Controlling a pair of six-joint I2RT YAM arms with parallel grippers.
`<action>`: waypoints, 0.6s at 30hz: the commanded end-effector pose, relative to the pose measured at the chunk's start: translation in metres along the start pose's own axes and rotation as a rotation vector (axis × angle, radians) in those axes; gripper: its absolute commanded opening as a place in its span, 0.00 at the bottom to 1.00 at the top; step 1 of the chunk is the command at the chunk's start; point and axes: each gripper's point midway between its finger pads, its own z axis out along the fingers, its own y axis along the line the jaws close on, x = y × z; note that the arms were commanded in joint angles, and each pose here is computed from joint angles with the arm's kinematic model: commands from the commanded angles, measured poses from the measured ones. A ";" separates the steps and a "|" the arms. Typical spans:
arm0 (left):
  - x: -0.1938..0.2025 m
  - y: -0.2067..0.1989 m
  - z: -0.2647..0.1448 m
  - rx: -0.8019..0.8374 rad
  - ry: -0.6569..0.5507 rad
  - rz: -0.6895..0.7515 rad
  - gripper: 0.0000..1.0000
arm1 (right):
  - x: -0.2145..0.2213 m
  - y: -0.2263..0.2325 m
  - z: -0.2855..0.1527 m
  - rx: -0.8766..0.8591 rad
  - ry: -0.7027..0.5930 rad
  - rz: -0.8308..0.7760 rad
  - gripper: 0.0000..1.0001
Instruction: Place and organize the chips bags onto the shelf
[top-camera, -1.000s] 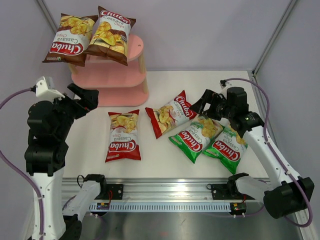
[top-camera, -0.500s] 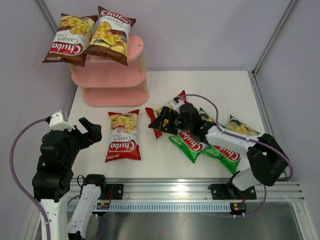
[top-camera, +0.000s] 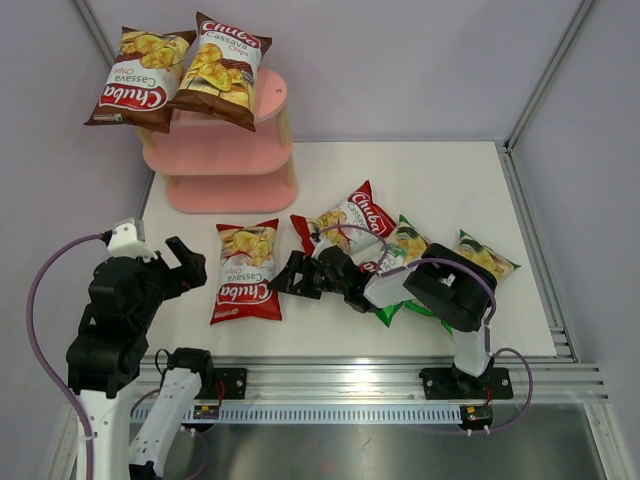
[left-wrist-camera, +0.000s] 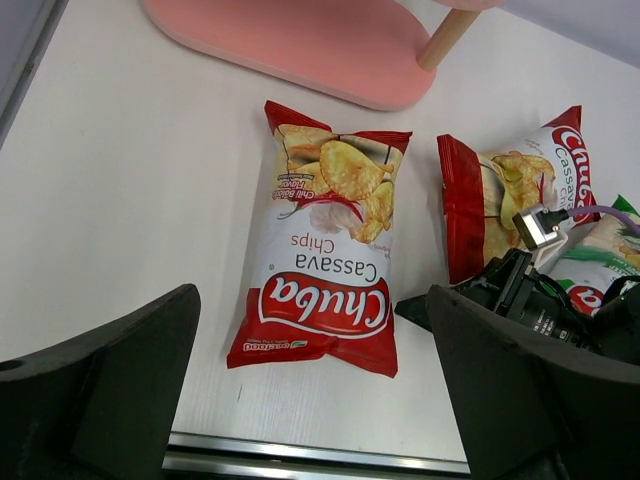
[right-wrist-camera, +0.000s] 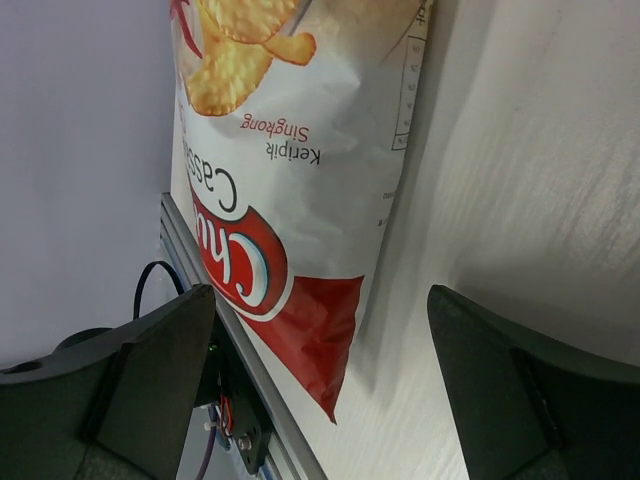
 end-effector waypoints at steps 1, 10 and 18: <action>-0.012 0.000 0.001 -0.006 -0.036 0.029 0.99 | -0.013 0.030 0.009 -0.126 -0.071 -0.041 0.94; -0.015 -0.001 0.002 -0.008 -0.040 0.051 0.99 | 0.023 0.016 0.031 -0.195 0.051 0.026 0.81; -0.013 -0.005 0.004 0.012 -0.026 0.065 0.99 | 0.020 0.027 0.032 -0.233 0.039 0.004 0.44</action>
